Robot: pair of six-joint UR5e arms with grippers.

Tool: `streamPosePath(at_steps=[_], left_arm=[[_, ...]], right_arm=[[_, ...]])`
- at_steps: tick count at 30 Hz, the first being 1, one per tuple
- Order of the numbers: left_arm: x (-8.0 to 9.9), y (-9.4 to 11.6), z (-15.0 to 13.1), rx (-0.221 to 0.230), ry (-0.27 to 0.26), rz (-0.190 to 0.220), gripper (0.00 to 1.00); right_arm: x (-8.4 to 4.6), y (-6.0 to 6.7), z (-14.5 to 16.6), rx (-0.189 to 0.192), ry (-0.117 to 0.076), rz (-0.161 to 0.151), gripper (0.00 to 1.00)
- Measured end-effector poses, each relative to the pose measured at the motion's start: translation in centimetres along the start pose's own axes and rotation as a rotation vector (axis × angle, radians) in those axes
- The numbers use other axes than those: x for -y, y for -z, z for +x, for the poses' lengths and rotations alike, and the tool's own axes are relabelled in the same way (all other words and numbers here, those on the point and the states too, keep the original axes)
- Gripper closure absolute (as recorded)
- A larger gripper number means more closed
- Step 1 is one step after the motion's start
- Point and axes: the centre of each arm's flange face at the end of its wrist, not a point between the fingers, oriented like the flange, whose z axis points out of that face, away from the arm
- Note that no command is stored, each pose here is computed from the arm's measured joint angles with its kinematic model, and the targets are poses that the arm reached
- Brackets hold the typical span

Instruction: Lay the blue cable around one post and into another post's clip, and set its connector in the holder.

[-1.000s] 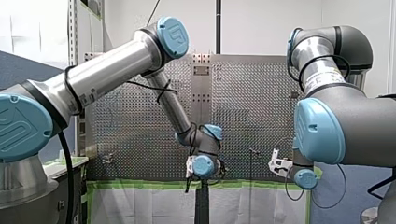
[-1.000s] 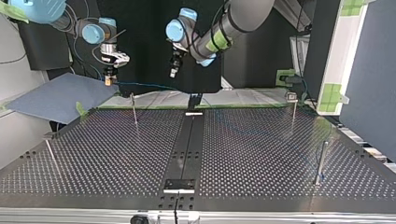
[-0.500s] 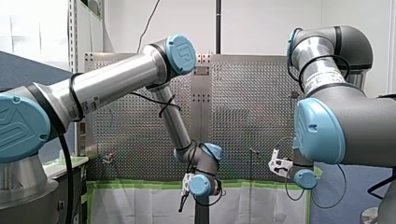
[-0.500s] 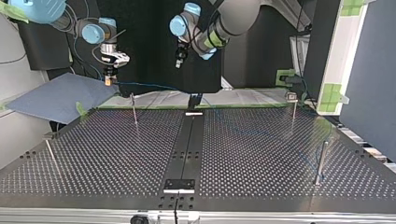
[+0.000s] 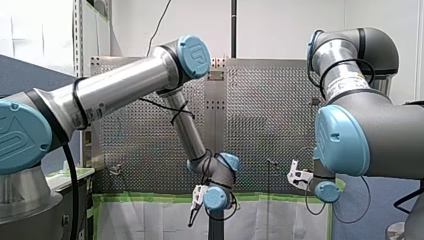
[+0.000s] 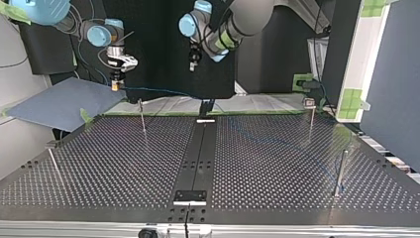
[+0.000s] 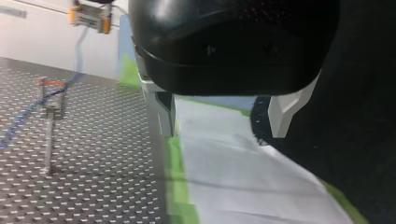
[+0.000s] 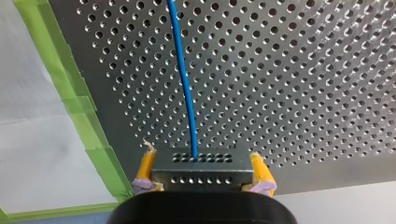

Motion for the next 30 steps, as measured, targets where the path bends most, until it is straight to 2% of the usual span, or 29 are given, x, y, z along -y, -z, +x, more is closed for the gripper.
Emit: streamPosePath(at_steps=[9,25,30], left_arm=[[-0.5,0.0,-4.1,0.039,0.006,-0.048,0.00],[0.0,-1.3,-7.7,0.098,0.022,-0.059,0.00],[0.2,-2.1,-9.1,0.122,0.022,-0.078,0.00]], right_arm=[[0.2,0.0,0.0,0.002,0.001,0.004,1.00],[0.4,0.1,-0.1,0.004,0.001,0.008,1.00],[0.4,0.1,-0.2,0.005,0.001,0.008,1.00]])
